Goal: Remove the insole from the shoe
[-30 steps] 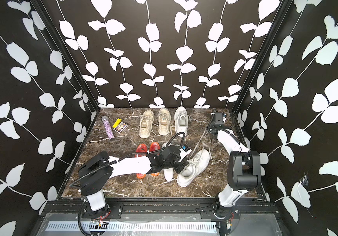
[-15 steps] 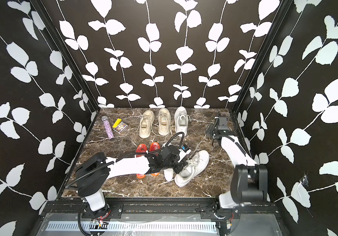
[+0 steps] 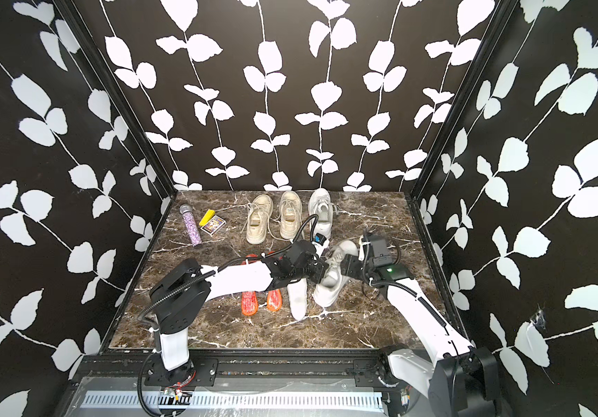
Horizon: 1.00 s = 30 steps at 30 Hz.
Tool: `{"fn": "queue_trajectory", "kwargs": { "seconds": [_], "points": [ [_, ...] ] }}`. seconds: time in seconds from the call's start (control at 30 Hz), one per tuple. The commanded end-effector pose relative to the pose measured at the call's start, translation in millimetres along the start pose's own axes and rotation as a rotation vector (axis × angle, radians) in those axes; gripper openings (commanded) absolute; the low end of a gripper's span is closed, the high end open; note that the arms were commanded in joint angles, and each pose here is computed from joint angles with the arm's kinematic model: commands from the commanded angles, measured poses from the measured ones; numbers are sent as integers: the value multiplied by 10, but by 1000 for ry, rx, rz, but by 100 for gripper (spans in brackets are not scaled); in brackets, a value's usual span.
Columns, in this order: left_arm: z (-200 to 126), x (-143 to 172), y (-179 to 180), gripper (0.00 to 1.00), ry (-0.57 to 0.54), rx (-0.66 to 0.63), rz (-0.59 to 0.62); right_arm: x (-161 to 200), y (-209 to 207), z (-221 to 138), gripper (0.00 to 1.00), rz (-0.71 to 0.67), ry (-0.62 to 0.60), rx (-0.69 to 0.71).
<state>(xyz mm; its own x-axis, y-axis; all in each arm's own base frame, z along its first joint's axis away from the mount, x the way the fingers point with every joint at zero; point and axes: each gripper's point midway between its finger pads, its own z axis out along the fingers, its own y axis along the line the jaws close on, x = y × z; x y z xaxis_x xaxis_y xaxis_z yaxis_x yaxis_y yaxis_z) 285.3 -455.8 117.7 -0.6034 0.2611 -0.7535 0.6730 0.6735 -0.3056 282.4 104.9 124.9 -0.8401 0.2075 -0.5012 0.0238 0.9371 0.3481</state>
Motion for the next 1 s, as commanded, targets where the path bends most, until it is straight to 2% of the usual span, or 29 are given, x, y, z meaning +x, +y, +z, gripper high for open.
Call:
{"fn": "queue_trajectory", "kwargs": {
  "seconds": [0.0,0.3,0.53,0.57,0.63,0.7,0.8,0.9,0.97],
  "points": [
    [-80,-485,-148,0,-135,19,-54,66,50,36,63,-23,19,4],
    [-49,-438,-235,0,-121,64,-101,8,72,158,54,-73,13,59],
    [-35,-284,-430,0,-91,96,-120,-66,-47,238,39,-71,-8,154],
    [-42,-267,-405,0,-91,85,-128,-73,-99,232,35,-72,-11,184],
    [-107,-240,-284,0,-103,31,-133,-79,-302,160,12,-46,-28,295],
    [-209,-207,-145,0,-122,-31,-140,-76,-480,68,1,-22,-47,378],
    [-369,-87,129,0,-139,-131,-175,12,-795,0,0,87,-36,429],
    [-421,74,349,0,-136,-156,-238,110,-1070,29,0,219,-18,414],
    [-432,176,445,0,-120,-186,-253,155,-1169,29,0,247,-4,428]
  ]
}}
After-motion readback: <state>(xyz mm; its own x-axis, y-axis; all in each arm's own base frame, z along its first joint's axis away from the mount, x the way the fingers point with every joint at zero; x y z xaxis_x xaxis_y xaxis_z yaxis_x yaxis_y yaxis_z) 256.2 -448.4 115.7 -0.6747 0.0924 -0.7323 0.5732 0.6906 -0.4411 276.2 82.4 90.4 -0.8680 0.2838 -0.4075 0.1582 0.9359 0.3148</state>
